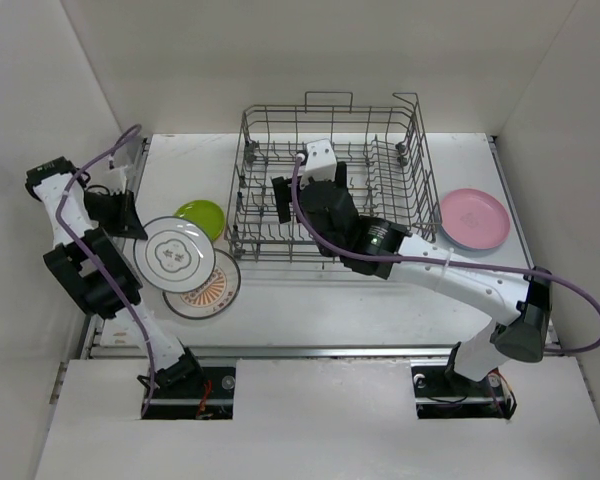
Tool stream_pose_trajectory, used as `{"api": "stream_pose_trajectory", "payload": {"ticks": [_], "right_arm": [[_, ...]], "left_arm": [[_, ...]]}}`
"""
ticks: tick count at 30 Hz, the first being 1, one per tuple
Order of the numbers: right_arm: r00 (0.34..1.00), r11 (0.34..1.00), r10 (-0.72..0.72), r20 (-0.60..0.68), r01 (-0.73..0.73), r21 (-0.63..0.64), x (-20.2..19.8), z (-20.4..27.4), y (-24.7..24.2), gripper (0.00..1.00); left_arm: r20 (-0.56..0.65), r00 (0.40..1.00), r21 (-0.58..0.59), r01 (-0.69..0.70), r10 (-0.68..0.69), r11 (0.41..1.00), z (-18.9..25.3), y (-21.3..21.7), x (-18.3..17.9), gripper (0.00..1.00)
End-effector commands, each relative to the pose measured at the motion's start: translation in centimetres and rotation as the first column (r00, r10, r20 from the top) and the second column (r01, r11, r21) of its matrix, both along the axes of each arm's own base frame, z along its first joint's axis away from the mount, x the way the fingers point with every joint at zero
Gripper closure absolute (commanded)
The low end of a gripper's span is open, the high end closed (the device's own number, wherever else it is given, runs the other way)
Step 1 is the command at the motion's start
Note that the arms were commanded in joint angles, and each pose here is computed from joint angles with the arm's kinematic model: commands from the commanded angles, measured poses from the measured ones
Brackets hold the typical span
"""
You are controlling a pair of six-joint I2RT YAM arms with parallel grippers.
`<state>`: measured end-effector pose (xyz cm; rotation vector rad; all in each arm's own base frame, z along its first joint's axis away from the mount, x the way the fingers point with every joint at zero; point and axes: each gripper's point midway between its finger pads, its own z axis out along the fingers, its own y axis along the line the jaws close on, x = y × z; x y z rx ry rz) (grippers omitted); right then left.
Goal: Unload the plates from the dish rack
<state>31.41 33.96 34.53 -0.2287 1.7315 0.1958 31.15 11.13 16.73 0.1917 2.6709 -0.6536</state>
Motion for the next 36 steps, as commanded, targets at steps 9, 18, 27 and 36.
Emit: {"api": "stream_pose_trajectory", "payload": {"ticks": [9, 18, 27, 36], "right_arm": [[1.000, 0.999, 0.000, 0.008, 0.000, 0.047, 0.1, 0.9, -0.2, 0.10], [0.999, 0.998, -0.030, 0.012, 0.030, 0.057, 0.0, 1.1, -1.2, 0.09], [0.951, 0.948, -0.308, -0.030, 0.310, 0.073, 1.9, 0.9, -9.5, 0.09], [0.542, 0.541, -0.840, 0.026, 0.834, 0.108, -1.3, 2.5, -31.1, 0.02]], "left_arm": [[-0.294, 0.889, -0.150, 0.321, -0.352, 0.935, -1.9, -6.8, -8.6, 0.84], [-0.296, 0.861, -0.102, 0.402, -0.413, 0.910, -1.5, -7.6, -8.8, 0.19], [-0.121, 0.941, -0.124, 0.303, -0.317, 0.945, 2.2, -9.1, -7.3, 0.17], [0.076, 0.897, 0.087, -0.442, 0.436, 0.893, 4.9, -0.4, -1.3, 0.14]]}}
